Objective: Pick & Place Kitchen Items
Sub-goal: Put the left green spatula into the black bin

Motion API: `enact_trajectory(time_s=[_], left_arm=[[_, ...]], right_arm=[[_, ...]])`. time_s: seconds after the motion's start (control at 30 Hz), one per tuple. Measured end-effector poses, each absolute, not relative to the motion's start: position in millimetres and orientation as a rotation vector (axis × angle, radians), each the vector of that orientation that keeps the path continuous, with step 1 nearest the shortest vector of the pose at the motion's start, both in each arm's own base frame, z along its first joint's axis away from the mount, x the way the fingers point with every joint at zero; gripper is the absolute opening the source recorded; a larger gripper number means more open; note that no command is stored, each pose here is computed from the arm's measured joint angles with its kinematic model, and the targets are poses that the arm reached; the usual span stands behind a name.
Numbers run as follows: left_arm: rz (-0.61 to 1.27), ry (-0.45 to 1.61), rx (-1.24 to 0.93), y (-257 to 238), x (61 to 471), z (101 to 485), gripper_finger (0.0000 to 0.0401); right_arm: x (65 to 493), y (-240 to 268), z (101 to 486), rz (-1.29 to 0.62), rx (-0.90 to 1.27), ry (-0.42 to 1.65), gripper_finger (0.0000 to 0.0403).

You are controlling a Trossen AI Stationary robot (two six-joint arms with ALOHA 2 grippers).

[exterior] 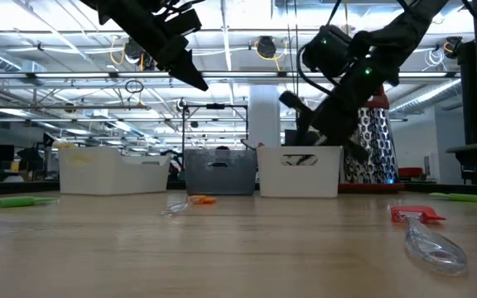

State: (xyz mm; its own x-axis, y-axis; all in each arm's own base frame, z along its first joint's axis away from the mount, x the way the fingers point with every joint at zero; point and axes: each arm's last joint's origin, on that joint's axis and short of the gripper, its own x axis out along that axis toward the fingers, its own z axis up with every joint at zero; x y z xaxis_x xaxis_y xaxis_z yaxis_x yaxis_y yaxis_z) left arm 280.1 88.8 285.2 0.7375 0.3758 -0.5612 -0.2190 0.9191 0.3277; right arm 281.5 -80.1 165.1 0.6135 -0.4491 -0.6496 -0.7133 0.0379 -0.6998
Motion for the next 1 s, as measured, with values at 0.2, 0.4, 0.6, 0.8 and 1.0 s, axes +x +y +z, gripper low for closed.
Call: enact_trajectory(time_s=[0.2,0.4,0.6,0.8,1.0], left_arm=[[0.33,0.666,0.248,89,280,285,0.0088],[0.33,0.666,0.248,89,280,285,0.0088],[0.337,0.669,0.222,89,280,285,0.0088],[0.342,0.678,0.201,88,279,284,0.0088],[0.34,0.7,0.193,88,278,282,0.0088]], right_arm=[[294,-85,184,0.043,-1.636,0.832,0.0099],[299,-81,197,-0.12,-1.577,0.744,0.0102],[304,-61,202,-0.326,-1.338,0.717,0.0102],[306,-34,202,-0.432,-1.139,0.674,0.0102],[307,-3,201,-0.379,-1.02,0.585,0.0103]])
